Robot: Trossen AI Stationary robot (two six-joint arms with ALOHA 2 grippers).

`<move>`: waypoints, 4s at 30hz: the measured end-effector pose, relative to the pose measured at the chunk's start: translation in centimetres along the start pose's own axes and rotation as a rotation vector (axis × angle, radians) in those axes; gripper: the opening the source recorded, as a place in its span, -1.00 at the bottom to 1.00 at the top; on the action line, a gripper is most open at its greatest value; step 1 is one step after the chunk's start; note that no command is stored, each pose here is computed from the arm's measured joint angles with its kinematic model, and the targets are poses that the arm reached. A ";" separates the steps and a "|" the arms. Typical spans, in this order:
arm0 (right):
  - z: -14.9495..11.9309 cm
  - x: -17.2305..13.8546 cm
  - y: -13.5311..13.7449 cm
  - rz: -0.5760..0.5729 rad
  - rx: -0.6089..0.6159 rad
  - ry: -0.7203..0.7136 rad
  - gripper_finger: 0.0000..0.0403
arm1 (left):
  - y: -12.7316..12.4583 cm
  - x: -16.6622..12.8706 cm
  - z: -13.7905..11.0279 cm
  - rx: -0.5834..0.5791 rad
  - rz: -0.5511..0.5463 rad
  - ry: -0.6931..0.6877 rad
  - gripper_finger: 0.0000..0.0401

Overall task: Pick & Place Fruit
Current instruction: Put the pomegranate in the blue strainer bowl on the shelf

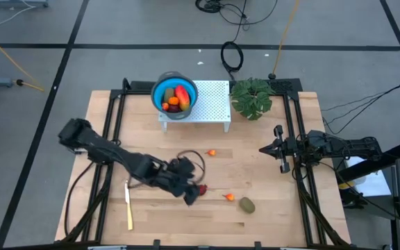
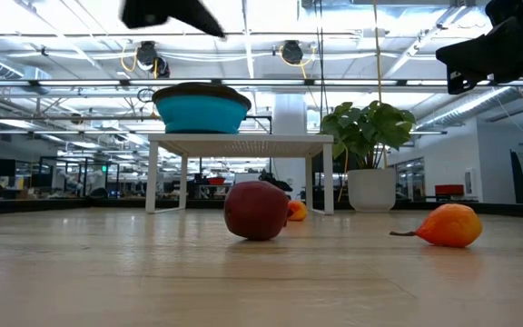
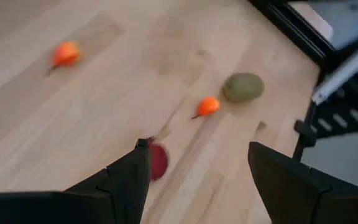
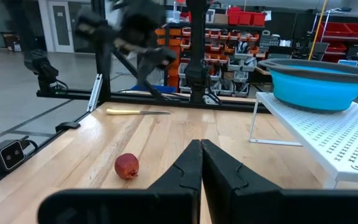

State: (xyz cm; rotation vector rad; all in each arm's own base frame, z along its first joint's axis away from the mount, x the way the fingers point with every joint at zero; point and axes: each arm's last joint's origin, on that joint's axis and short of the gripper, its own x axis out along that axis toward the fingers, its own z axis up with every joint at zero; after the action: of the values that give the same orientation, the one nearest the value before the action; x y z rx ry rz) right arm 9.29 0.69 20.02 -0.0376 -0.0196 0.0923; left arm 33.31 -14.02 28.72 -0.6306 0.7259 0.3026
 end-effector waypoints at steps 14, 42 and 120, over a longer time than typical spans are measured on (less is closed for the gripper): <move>0.0 0.0 0.0 0.000 0.000 0.000 -1.00 | 0.3 9.7 -4.5 0.440 0.098 0.087 0.33; 0.0 0.0 0.0 0.000 0.000 0.002 -1.00 | 2.8 14.0 -7.1 0.437 0.251 0.188 0.33; 0.0 0.0 0.0 0.003 0.001 0.002 -1.00 | -4.5 -5.3 7.7 0.792 -0.354 -0.907 -0.07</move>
State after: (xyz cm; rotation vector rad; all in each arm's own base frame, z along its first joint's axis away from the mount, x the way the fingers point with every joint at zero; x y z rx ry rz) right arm 9.31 0.70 20.01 -0.0365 -0.0180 0.0954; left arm 35.56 -12.89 38.78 0.1682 -0.1728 -0.0571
